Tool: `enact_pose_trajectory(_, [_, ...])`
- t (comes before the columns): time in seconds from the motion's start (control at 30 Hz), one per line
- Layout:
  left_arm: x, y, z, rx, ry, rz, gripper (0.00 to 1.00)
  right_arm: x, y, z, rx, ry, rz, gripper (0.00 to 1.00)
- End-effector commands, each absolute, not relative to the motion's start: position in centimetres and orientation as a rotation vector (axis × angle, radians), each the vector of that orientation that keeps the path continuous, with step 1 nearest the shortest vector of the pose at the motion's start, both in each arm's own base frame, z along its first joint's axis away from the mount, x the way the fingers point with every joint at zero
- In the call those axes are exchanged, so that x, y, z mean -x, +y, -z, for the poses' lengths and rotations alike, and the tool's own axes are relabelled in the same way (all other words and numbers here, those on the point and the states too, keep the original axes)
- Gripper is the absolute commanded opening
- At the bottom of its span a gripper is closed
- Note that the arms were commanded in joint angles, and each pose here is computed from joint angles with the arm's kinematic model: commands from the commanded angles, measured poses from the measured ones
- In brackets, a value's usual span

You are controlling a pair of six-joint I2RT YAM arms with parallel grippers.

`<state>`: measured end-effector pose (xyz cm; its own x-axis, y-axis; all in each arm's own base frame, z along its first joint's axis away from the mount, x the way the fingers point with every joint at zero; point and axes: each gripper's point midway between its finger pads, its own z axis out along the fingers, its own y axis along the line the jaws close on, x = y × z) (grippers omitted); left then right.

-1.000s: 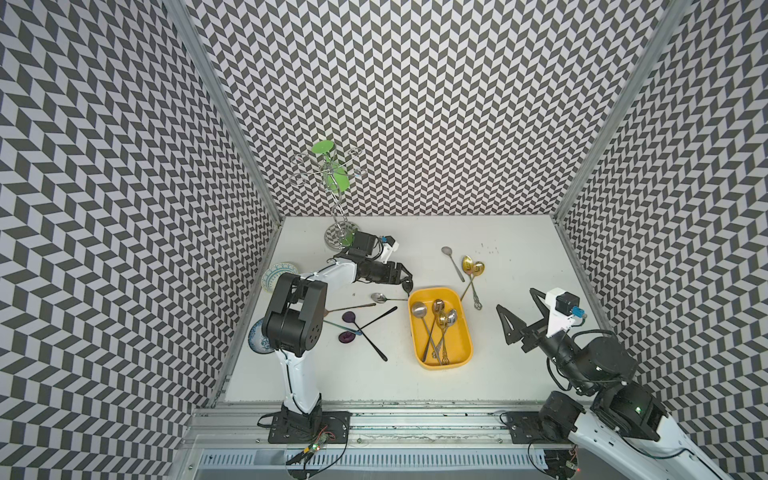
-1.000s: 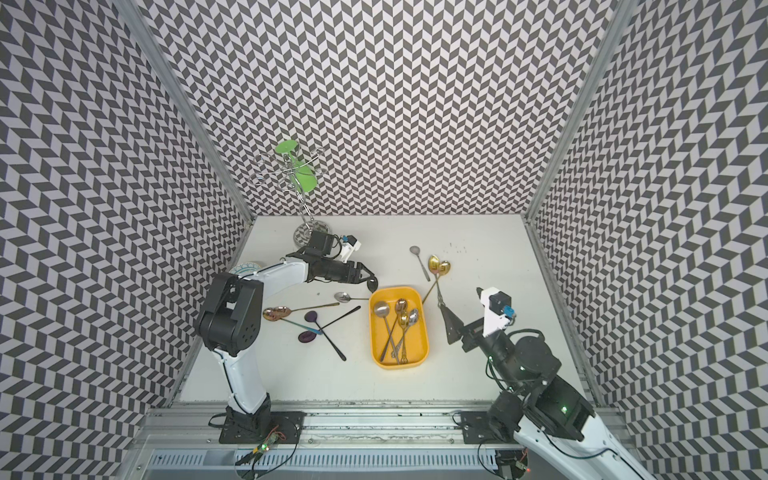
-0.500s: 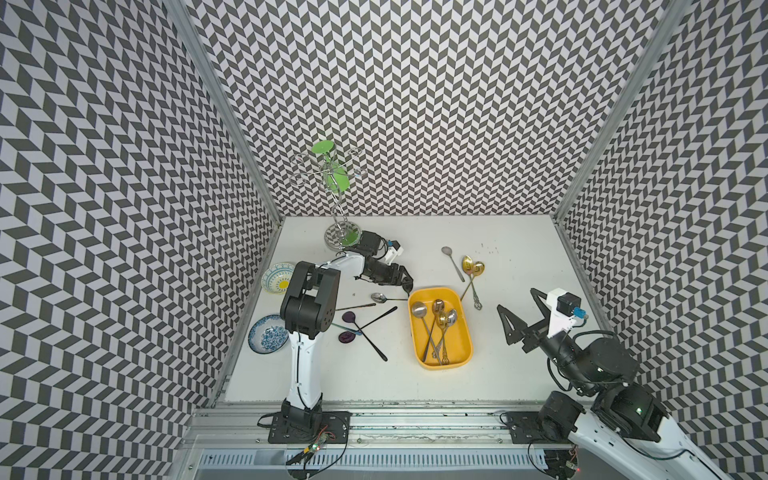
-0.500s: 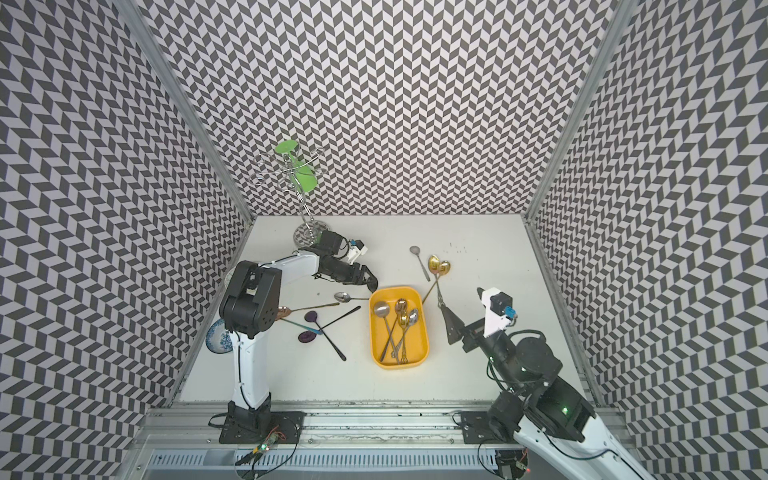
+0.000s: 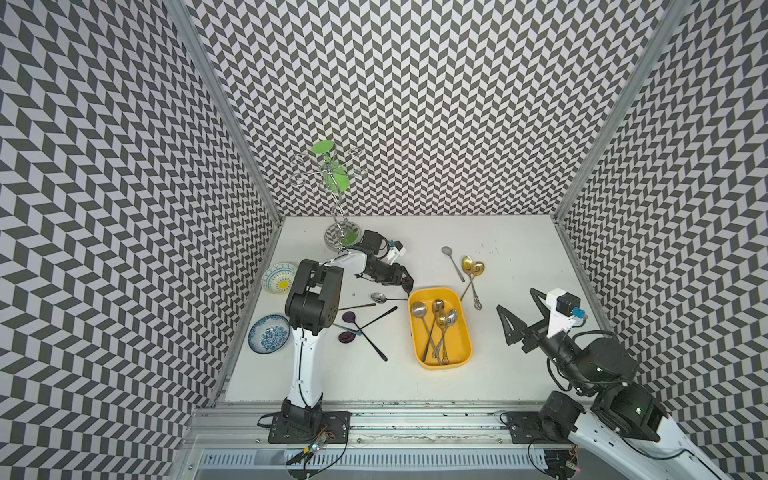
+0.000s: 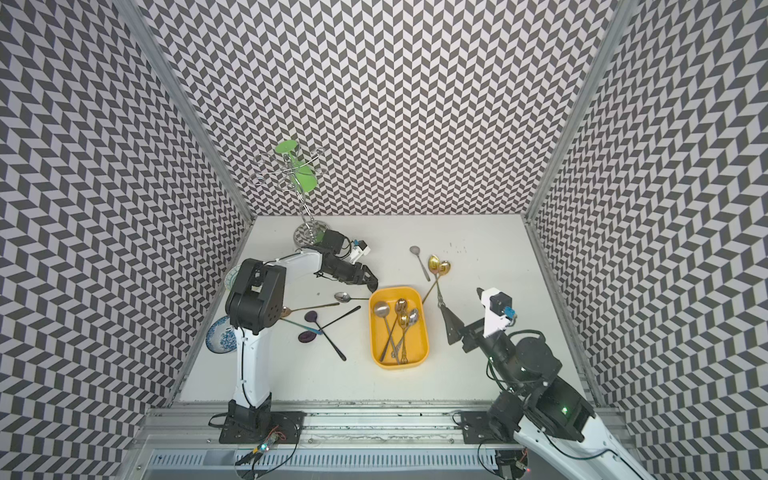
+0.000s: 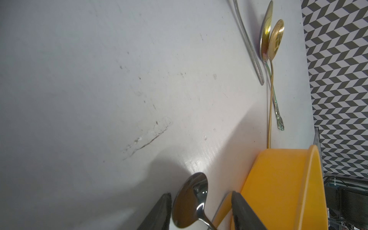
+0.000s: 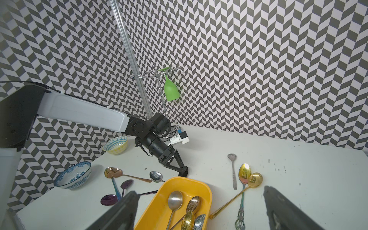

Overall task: Put the spoon into the storage box
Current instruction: Pick up the spoon from the center of the board.

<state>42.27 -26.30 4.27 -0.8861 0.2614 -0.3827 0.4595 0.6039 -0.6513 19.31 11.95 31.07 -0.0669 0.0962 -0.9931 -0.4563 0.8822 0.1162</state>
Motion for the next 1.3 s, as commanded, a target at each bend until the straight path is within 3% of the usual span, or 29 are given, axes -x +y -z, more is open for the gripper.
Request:
enact_pose_trajectory(0.0, [-41.7,-26.0,-3.0,-0.603,2.625,1.157,0.48,-19.3,11.7,-32.0,0.257,1.538,-0.483,0.99])
enact_pose_trajectory(0.33, [-43.0,-24.6,-4.3,-0.561,2.597,1.153,0.37,-19.9,11.9,-31.8,0.262,1.577,-0.446,0.99])
enact_pose_trajectory(0.7, [-43.1,-24.3,-4.3,-0.566,2.594,1.18,0.23,-19.4,17.5,-32.7,0.702,1.728,-0.436,0.98])
enact_pose_trajectory(0.97, [-43.1,-24.3,-3.7,-0.556,2.61,1.19,0.29,-18.2,17.4,-32.3,0.8,1.823,-0.399,0.99])
enact_pose_trajectory(1.27, [-43.0,-24.9,-2.5,-0.549,2.636,1.227,0.29,-17.3,18.0,-32.8,0.857,1.873,-0.444,0.99])
